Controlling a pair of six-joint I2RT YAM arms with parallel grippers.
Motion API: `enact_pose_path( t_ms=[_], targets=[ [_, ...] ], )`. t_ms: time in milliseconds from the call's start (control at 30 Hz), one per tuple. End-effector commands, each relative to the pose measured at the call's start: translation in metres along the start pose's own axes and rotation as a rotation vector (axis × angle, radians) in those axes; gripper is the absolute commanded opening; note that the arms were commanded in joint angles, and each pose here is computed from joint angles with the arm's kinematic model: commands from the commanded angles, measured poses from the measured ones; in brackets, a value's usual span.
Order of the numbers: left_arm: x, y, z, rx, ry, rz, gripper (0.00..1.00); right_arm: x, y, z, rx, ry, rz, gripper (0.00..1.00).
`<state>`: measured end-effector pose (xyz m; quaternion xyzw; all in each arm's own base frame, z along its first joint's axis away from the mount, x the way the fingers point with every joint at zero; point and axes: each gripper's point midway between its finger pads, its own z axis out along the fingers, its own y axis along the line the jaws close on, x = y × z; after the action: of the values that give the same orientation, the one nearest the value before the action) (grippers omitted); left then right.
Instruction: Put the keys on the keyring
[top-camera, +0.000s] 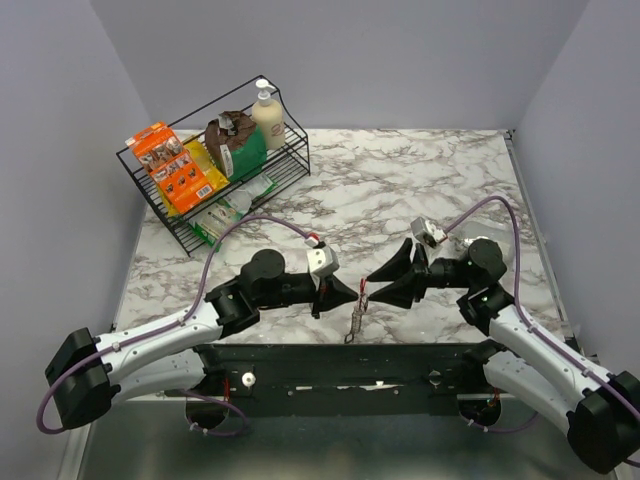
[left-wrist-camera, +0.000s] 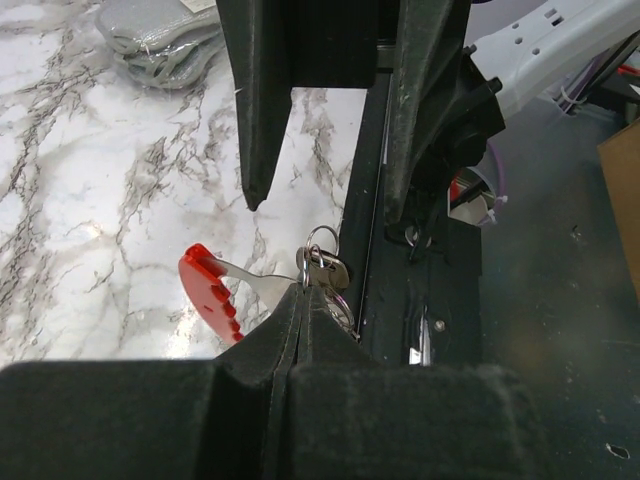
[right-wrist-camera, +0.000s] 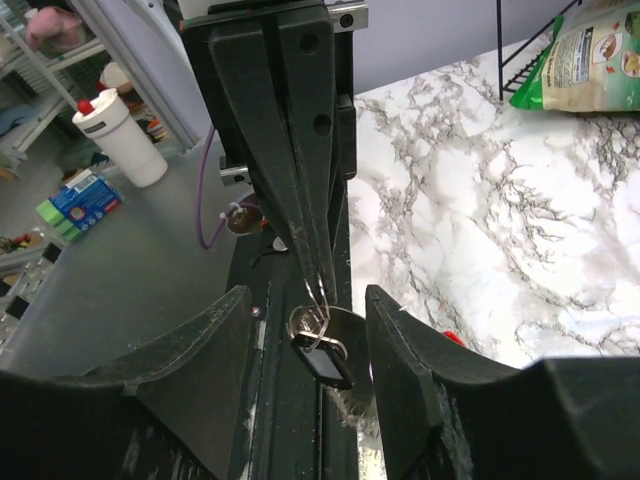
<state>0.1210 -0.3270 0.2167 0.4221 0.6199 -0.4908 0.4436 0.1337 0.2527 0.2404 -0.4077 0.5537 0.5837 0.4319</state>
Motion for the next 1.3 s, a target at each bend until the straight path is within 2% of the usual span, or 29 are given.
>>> enact_pose_path(
  t_ms=[0,567,800,833,933,967,1033,1267],
  targets=[
    [-0.028,-0.014,0.006,0.064,-0.076,0.033,0.0,0.003,-0.004,0.001,0.015,-0.014,-0.024,0.57],
    [-0.039,-0.019,0.012,0.065,-0.107,0.048,0.0,0.02,-0.003,-0.003,0.005,0.023,-0.009,0.49],
    [-0.041,-0.02,0.01,0.062,-0.116,0.047,0.0,0.019,-0.002,-0.002,0.002,0.024,0.0,0.31],
    [-0.042,-0.02,0.01,0.061,-0.118,0.048,0.0,0.02,-0.002,-0.002,-0.005,0.03,0.007,0.21],
    [-0.042,-0.021,0.01,0.062,-0.127,0.041,0.0,0.018,0.0,-0.001,-0.018,0.037,0.021,0.06],
    [-0.043,-0.02,0.01,0.061,-0.132,0.042,0.0,0.019,-0.001,-0.001,-0.018,0.039,0.023,0.04],
    [-0.043,-0.02,0.01,0.06,-0.132,0.041,0.0,0.019,-0.001,-0.001,-0.015,0.038,0.028,0.01],
    [-0.034,-0.02,0.009,0.056,-0.098,0.026,0.0,0.014,0.0,-0.001,-0.009,0.041,0.02,0.01]
  ],
)
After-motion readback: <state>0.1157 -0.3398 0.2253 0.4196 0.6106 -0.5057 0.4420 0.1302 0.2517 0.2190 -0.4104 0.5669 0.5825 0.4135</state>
